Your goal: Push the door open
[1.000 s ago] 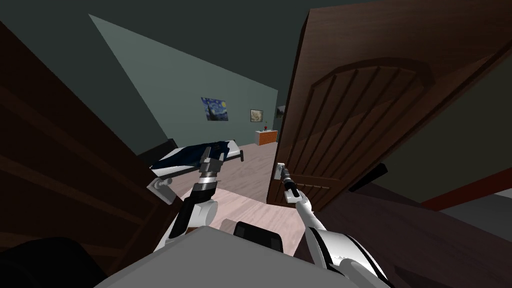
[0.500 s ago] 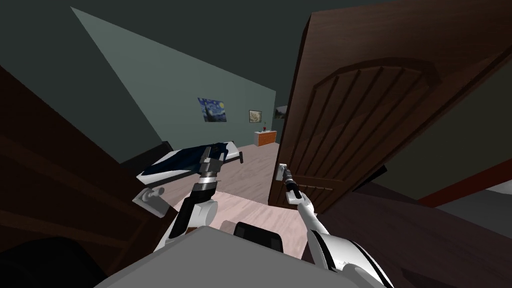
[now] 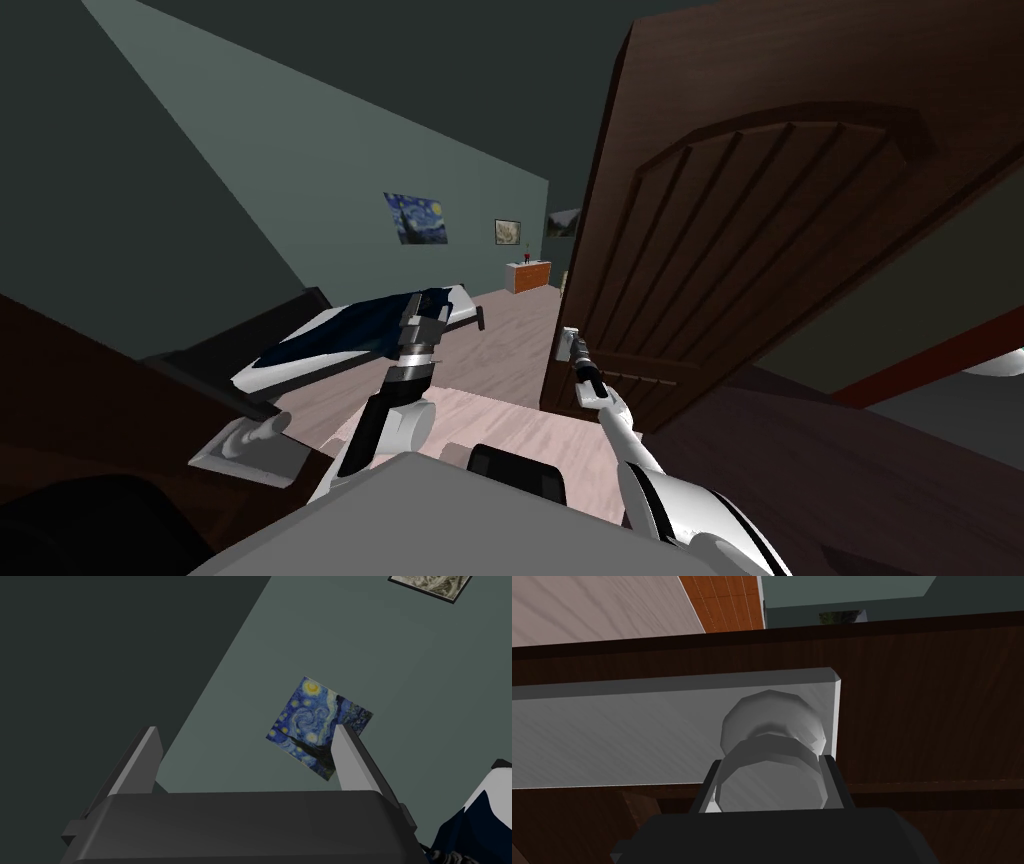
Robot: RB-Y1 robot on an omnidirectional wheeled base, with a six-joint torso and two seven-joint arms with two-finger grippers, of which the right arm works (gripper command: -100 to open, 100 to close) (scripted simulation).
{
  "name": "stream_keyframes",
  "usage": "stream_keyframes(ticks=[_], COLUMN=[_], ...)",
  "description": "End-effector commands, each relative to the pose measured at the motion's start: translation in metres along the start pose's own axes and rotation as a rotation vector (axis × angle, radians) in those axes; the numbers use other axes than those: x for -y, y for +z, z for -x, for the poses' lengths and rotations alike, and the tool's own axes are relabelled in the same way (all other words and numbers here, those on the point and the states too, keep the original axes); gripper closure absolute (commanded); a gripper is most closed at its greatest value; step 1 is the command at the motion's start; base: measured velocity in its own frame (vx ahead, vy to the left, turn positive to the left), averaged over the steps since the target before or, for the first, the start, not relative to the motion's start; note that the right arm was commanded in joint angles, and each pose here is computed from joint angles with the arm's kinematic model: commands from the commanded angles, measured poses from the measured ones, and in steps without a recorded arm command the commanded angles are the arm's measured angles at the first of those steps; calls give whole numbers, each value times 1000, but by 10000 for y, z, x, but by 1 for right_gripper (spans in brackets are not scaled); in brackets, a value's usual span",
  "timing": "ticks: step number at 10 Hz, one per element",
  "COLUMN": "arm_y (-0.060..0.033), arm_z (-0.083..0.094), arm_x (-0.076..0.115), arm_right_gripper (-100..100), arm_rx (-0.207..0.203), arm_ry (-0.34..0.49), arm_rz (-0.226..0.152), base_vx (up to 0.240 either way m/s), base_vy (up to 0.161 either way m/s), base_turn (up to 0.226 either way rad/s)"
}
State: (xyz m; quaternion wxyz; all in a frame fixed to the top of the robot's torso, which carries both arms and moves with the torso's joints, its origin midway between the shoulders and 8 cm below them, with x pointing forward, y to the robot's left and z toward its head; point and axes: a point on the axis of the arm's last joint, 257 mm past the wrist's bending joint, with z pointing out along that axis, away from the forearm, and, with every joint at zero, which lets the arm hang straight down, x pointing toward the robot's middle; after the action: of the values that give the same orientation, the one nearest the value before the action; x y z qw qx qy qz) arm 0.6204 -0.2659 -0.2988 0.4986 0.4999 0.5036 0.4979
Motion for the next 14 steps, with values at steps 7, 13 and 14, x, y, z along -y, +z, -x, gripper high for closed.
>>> stream_keyframes(ticks=[7,13,14], arm_y=[-32,-75,-85], arm_z=[399,676,734], arm_x=[-18,-20,-20], arm_right_gripper=[100,100,100], arm_rx=[74,126,137], arm_ry=[2,4,4], arm_rz=[5,6,6], base_vx=[152,125,158], base_vy=[89,83,110], base_turn=[-52,-45,-84])
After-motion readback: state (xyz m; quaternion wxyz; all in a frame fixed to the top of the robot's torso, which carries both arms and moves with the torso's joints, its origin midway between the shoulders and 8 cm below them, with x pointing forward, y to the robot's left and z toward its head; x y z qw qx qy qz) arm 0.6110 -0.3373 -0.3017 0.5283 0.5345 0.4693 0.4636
